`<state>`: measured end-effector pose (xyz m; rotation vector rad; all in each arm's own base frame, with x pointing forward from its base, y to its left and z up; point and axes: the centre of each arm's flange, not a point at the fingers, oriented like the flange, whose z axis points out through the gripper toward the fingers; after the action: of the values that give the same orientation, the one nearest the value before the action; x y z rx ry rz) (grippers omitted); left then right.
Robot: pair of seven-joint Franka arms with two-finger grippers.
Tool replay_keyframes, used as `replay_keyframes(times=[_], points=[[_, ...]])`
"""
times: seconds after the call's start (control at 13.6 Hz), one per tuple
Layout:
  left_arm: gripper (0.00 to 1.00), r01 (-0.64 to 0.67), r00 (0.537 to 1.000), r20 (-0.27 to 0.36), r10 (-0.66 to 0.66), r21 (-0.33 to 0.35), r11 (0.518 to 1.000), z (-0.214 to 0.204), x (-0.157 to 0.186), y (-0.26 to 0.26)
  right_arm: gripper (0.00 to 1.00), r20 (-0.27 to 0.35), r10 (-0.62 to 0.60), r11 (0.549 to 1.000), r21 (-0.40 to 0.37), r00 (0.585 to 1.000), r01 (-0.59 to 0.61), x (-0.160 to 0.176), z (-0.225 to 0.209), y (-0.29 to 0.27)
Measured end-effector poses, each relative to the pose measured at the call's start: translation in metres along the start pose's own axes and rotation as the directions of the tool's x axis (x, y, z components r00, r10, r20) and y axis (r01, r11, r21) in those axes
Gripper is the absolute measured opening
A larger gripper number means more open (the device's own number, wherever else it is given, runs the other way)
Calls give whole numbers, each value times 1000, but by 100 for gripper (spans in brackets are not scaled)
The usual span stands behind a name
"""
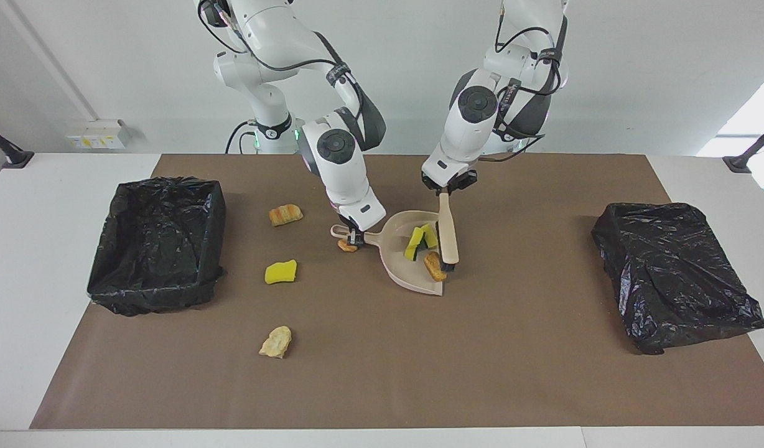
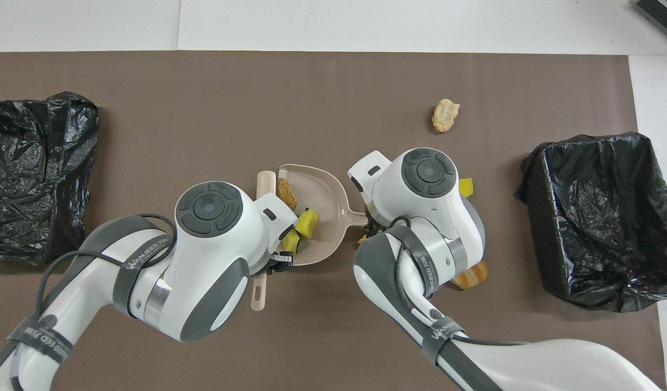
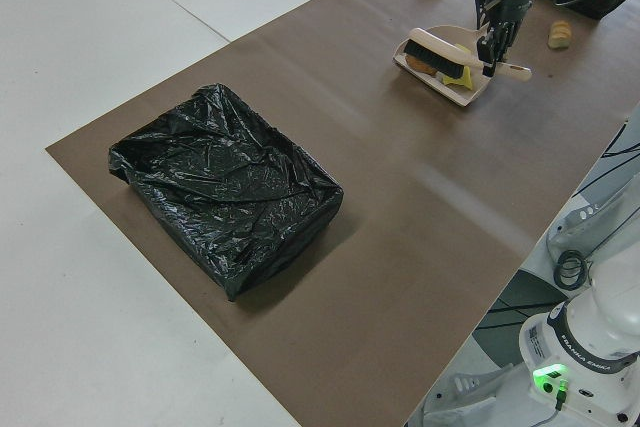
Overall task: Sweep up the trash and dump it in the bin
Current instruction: 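Sweep the bread piece into the dustpan with the left gripper's brush, then carry the dustpan with the right gripper over the nearer bin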
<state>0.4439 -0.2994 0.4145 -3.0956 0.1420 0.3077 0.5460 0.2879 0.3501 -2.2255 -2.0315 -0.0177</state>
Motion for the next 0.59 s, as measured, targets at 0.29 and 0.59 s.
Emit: replay_keyframes(times=[0.29, 0.59], points=[[26, 9, 1000, 18, -9, 19, 1000, -52, 13, -51, 31, -14, -105, 994, -17, 994, 104, -14, -11, 12], [26, -4, 999, 47, 3, 12, 1000, -99, -2, -96, 31, -11, -129, 992, -14, 992, 129, -24, -58, 23]])
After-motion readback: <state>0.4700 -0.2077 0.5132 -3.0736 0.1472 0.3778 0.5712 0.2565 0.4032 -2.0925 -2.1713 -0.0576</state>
